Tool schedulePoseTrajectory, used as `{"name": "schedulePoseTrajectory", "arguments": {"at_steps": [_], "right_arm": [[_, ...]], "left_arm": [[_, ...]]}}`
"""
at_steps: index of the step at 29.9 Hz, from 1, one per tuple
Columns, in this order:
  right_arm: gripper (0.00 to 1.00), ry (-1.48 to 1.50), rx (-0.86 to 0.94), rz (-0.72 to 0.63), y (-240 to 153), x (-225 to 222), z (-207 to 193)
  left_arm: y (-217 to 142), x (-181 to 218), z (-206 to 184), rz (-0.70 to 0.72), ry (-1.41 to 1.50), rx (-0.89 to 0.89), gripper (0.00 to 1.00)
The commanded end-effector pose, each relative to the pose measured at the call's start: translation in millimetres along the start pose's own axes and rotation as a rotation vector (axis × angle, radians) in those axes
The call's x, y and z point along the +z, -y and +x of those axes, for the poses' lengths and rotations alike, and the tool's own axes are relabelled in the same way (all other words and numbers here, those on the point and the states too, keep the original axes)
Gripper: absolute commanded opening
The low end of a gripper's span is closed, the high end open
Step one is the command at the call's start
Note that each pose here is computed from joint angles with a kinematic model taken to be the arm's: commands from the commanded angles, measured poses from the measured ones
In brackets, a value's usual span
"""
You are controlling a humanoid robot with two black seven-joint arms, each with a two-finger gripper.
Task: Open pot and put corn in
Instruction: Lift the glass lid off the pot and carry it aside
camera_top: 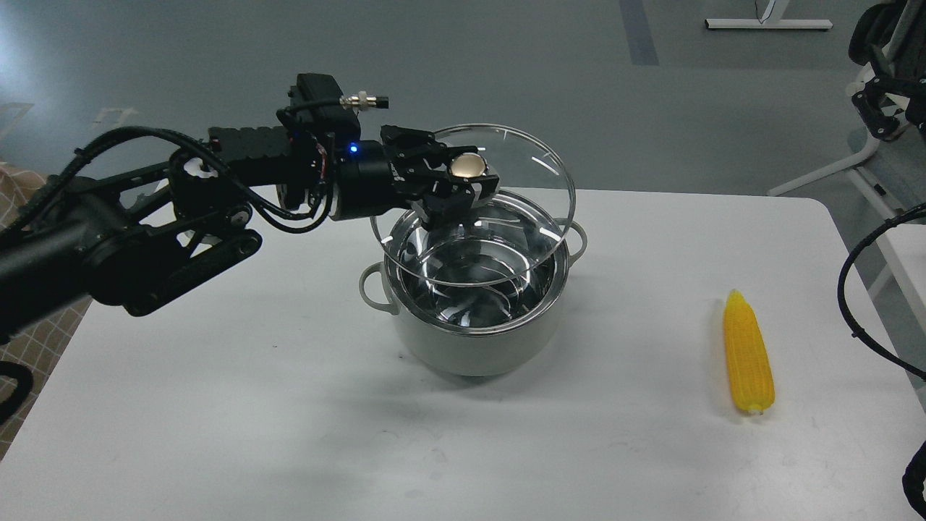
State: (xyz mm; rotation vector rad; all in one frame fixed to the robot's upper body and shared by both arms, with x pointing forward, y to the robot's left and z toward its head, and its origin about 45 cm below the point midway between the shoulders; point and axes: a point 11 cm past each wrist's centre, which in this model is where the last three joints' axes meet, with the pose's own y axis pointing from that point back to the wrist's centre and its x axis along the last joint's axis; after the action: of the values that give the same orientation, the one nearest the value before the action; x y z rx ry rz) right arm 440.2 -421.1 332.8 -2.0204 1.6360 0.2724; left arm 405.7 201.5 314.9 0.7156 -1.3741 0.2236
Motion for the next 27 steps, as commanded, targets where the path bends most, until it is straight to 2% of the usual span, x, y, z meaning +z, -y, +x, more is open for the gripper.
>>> {"name": "schedulePoseTrajectory", "arguments": {"at_steps": [1, 3, 6, 15, 23, 27], "right_arm": [[1.0, -0.003, 0.006, -0.002, -1.8, -0.4, 2.6], [1.0, -0.002, 0.014, -0.008, -5.1, 2.2, 5.7], [1.0, -0.003, 0.018, -0.012, -6.8, 3.7, 6.9], [1.0, -0.005, -0.015, 0.003, -3.1, 1.1, -4.8], [1.0, -0.01, -0.016, 0.004, -3.9, -0.1, -4.7], [1.0, -0.01, -0.013, 0.0, -5.2, 1.3, -3.5]], "left_arm": [[-53.5, -39.4, -1.6, 0.128, 0.012, -0.029, 0.25], [-88.4, -60.4, -15.8, 0.207, -0.048, -0.041, 0.25], [-117.9, -74.1, -41.9, 0.283, -0.141, -0.031, 0.25], [-184.5, -92.2, -140.8, 0.475, -0.232, -0.131, 0.24], [-204.2, -95.7, -214.8, 0.585, -0.3, -0.165, 0.24], [-199.0, -96.6, -228.5, 0.6, -0.315, -0.15, 0.24]]}}
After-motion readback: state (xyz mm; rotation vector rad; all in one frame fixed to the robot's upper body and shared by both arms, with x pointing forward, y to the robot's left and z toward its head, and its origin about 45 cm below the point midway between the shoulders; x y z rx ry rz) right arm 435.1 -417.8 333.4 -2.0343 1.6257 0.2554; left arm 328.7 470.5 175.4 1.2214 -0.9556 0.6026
